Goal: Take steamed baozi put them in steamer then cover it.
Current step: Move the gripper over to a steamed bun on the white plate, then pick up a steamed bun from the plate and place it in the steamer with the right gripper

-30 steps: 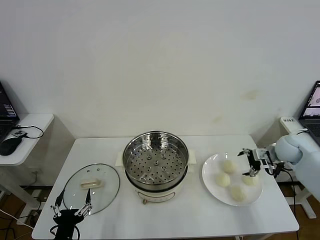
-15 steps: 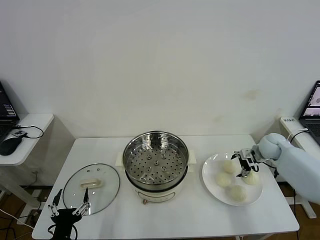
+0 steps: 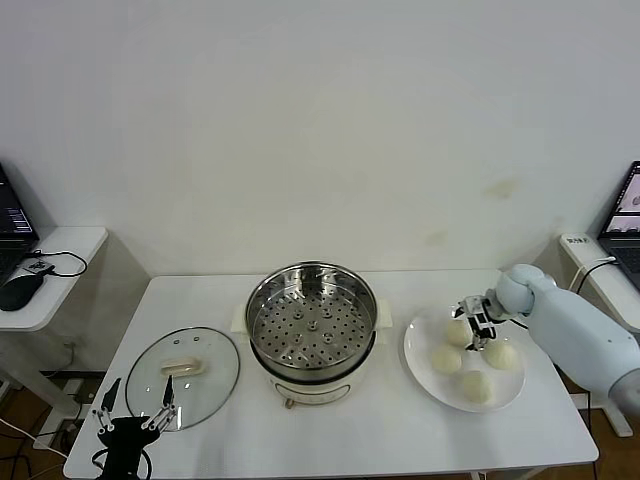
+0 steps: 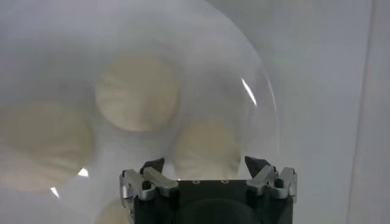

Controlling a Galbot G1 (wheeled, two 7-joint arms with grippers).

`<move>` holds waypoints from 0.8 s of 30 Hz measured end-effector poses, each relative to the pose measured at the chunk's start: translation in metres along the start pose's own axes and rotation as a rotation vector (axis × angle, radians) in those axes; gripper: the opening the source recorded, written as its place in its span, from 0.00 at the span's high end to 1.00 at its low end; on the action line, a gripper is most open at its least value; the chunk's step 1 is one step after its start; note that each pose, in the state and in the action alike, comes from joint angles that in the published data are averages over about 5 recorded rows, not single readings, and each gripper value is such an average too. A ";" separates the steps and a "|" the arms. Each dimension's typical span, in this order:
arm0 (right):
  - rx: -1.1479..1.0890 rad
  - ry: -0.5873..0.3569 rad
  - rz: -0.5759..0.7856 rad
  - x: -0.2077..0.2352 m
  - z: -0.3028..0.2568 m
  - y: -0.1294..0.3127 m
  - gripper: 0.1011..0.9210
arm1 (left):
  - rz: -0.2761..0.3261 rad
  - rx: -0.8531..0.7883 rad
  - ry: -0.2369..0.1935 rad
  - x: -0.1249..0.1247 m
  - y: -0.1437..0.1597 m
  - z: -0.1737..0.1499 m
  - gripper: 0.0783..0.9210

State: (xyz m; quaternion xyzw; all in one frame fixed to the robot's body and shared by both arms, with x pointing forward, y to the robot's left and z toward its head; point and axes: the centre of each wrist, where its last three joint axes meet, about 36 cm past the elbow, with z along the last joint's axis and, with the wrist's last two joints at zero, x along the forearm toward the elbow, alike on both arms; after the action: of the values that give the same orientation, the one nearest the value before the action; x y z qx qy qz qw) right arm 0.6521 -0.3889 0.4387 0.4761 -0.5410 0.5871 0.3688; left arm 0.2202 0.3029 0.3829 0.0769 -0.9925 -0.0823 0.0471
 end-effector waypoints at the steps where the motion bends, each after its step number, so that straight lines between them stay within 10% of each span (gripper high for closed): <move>1: 0.000 0.001 0.000 0.000 0.000 0.000 0.22 | 0.000 -0.001 0.000 0.000 0.000 0.000 0.12; 24: 0.054 -0.016 0.020 0.067 -0.004 -0.021 0.31 | 0.017 0.008 -0.010 -0.001 -0.002 -0.004 0.12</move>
State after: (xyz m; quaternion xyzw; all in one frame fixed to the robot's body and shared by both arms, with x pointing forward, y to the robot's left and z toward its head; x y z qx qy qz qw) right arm 0.6532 -0.3869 0.5093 0.4850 -0.5329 0.6012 0.3455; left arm 0.2218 0.3004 0.3864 0.0680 -0.9937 -0.0781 0.0427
